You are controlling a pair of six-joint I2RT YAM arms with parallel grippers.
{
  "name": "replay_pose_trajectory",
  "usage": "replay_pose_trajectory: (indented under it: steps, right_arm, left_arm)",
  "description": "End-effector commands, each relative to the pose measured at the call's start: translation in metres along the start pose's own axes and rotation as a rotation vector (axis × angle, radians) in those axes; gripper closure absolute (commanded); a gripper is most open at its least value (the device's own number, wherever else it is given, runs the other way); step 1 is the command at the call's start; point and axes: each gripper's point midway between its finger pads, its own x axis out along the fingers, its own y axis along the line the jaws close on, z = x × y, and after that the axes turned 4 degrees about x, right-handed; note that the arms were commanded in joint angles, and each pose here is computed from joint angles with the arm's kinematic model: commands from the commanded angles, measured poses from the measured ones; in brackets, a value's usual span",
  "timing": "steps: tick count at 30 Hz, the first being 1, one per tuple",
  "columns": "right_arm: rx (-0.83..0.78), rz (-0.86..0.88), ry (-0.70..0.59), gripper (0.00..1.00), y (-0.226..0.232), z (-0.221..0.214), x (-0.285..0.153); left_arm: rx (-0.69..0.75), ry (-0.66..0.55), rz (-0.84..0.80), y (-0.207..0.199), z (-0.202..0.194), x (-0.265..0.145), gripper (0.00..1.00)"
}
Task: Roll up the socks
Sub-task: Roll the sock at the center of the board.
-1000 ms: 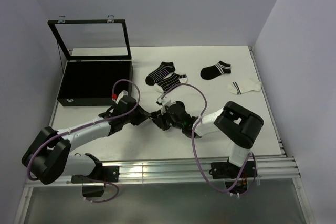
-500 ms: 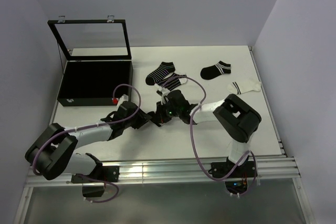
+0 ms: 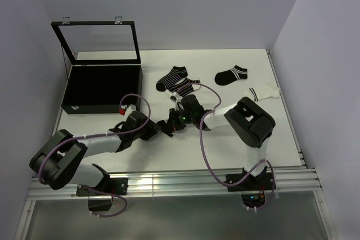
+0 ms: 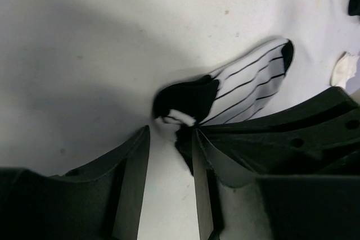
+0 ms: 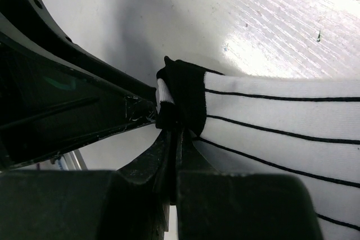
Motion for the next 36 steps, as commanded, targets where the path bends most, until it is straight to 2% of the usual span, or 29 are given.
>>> replay_pose_trajectory:
  steps: [1, 10, 22, 27, 34, 36]
  right_arm:
    - [0.058, -0.033, 0.046, 1.0, -0.015, -0.011, 0.005]
    - [0.087, -0.018, 0.06, 1.0, -0.016, -0.012, 0.006]
    - [0.112, 0.003, 0.075, 1.0, -0.014, -0.015, 0.007]
    - [0.119, 0.011, 0.085, 1.0, -0.013, -0.016, 0.008]
    - [0.118, 0.006, 0.087, 1.0, -0.014, -0.016, 0.008]
    - [0.103, 0.0, 0.075, 0.98, -0.013, -0.014, 0.006]
  left_arm:
    - [-0.028, -0.034, -0.016, -0.001, 0.004, -0.002, 0.57]
    - [-0.053, -0.042, -0.003, 0.007, 0.001, 0.004, 0.53]
    - [-0.076, -0.048, 0.071, 0.028, -0.002, 0.014, 0.66]
    - [-0.079, -0.036, 0.099, 0.035, -0.006, 0.017, 0.75]
    - [-0.066, -0.023, 0.148, 0.042, -0.008, 0.021, 1.0]
    - [-0.057, -0.023, 0.17, 0.045, -0.008, 0.02, 1.0]
